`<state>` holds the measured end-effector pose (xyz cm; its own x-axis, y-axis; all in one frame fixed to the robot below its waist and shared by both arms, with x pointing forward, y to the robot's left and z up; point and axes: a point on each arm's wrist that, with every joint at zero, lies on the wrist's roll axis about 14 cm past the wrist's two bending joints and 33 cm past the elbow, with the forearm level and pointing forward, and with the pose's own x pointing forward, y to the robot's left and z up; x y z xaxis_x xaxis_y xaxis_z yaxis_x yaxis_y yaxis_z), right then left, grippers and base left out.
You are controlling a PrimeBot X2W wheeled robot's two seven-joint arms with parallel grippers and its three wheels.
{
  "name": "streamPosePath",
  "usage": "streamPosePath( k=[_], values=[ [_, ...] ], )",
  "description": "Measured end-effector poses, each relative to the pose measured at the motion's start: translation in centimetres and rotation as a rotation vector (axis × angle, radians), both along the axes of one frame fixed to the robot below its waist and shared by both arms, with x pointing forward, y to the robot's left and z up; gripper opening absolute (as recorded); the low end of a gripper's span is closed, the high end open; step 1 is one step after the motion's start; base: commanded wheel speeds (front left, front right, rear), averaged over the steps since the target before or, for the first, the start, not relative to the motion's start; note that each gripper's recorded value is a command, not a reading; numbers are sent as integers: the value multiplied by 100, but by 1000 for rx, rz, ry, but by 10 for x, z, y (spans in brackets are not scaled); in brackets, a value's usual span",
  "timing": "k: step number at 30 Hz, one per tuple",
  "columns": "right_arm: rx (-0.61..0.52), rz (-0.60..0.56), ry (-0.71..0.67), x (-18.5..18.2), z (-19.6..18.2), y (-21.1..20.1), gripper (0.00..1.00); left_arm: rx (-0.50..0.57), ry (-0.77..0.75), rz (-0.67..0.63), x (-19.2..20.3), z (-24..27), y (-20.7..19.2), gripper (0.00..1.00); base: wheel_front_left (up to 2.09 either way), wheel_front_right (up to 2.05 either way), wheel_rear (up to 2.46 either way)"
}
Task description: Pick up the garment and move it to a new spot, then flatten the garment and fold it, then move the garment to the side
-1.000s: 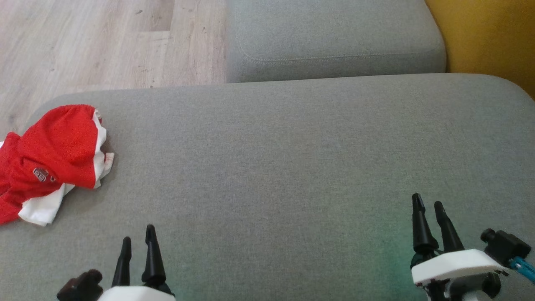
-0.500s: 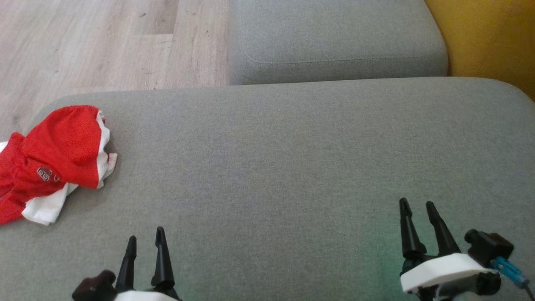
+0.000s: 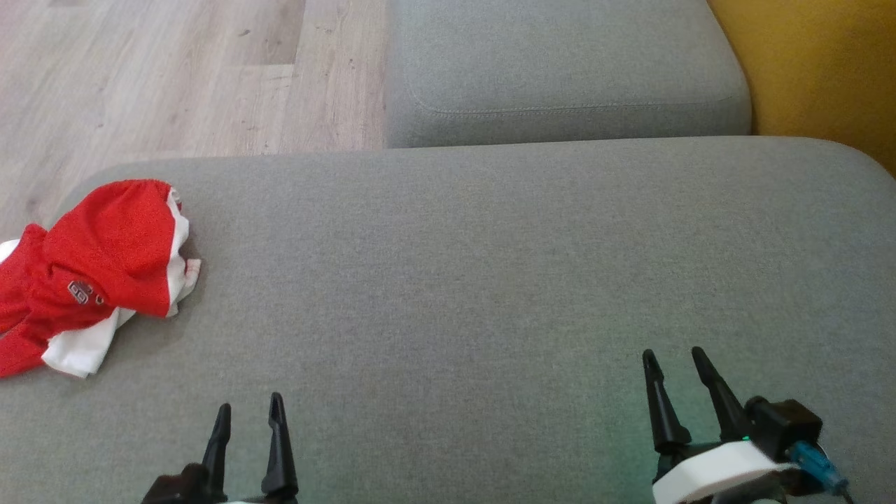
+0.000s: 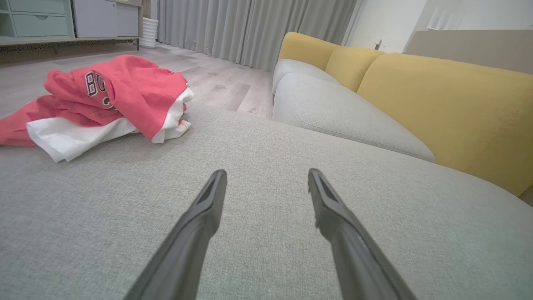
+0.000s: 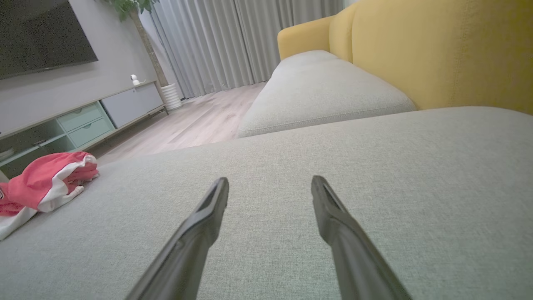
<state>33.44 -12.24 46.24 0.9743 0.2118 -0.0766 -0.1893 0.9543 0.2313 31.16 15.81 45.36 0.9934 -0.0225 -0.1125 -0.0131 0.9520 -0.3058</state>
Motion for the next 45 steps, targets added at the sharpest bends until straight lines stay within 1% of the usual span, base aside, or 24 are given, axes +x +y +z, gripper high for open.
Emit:
streamPosePath(
  k=[3,7,17,38,45],
  values=[
    [-34,16,-14,-1,1,3,100,28,-4,-7,-2,0,-1,100,0,0,0],
    [-79,35,-31,-2,2,6,100,32,-9,-8,-5,-1,-2,100,0,0,0],
    [-183,89,-72,-5,3,17,100,136,-46,-44,-6,4,-10,100,0,0,0],
    [-189,80,-59,-4,-1,13,100,142,-35,-43,-7,1,-9,100,0,0,0],
    [-192,100,-60,3,-1,19,100,140,-28,3,-14,-1,4,100,0,0,0]
  ],
)
